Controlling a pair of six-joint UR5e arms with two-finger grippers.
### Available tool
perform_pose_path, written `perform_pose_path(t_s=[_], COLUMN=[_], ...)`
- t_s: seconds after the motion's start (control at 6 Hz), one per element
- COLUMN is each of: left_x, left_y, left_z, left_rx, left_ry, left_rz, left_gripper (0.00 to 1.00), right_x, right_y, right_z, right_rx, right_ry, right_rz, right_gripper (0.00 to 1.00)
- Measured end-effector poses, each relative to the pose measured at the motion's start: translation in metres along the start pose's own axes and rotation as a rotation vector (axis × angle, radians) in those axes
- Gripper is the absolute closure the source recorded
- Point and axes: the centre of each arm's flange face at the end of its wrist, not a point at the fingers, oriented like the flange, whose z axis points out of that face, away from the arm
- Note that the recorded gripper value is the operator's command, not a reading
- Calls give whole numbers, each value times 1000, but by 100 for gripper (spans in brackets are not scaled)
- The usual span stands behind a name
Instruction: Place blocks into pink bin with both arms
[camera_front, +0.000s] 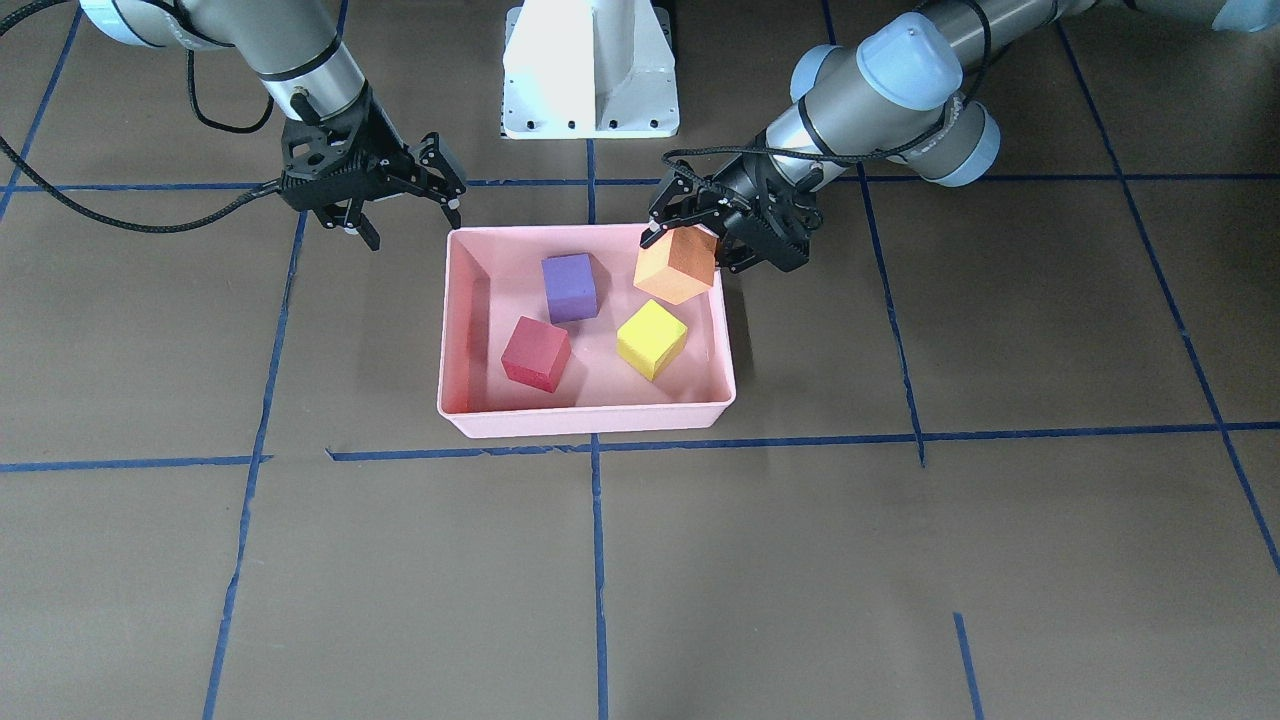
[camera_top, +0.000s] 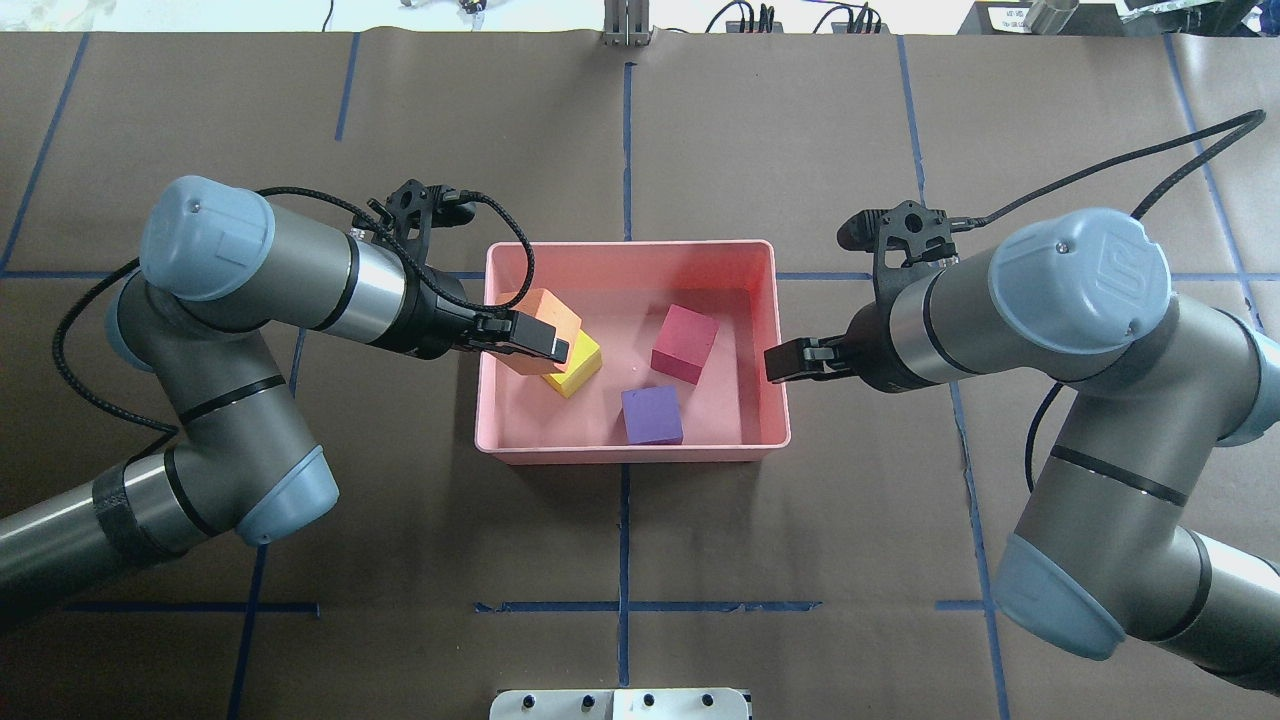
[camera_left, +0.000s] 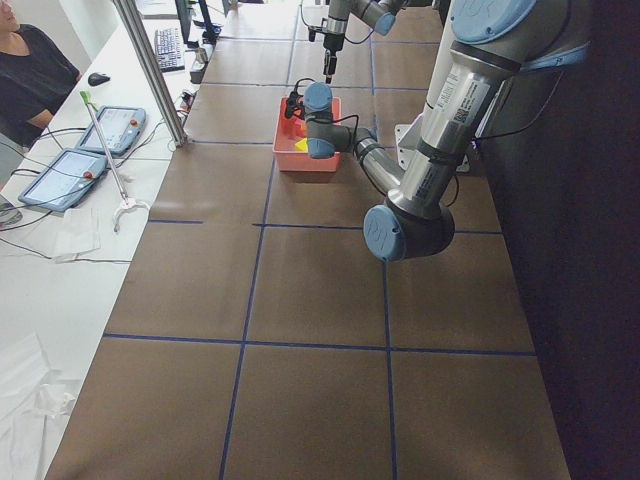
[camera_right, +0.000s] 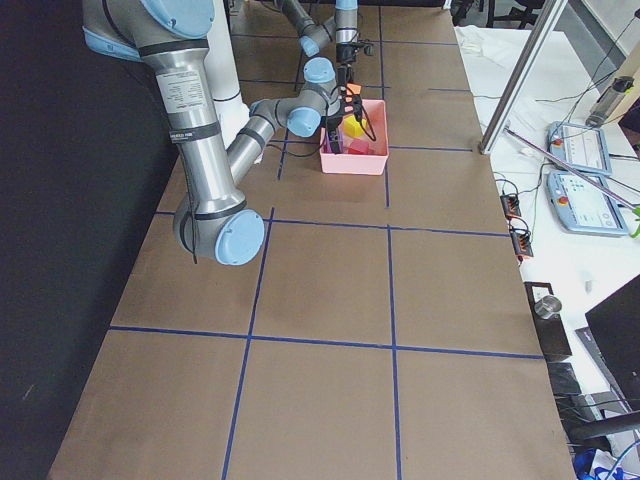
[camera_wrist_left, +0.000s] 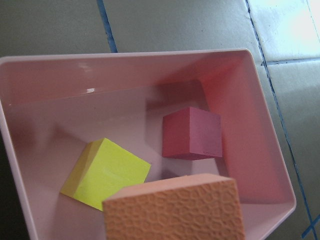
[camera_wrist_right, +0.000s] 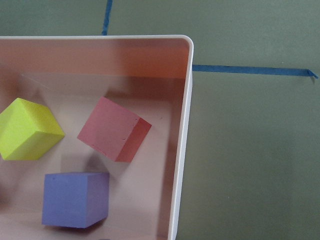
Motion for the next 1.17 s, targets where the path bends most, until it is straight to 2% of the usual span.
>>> perform_pose_path(t_s=[0.33,0.5,0.67,0.83,1.17], left_x=[-4,-9,-31,-80,-205], left_y=[3,6,6,-1,3], left_z=[0,-12,-40,-80,-158], left_rx=[21,29,49,63,51], left_ry=[-12,-12,-33,-91,-267], left_rz=[2,5,16,56,229], left_gripper=[0,0,0,0,0], right_x=[8,18,37,71,165], right_y=[0,-2,-7,-19,-40], right_z=[2,1,-4,-16,-52], right_rx=[-3,-3,-10,-28,-67], right_ry=[12,25,37,51,78], right_rz=[5,12,27,30,-39], right_gripper=[0,0,0,0,0])
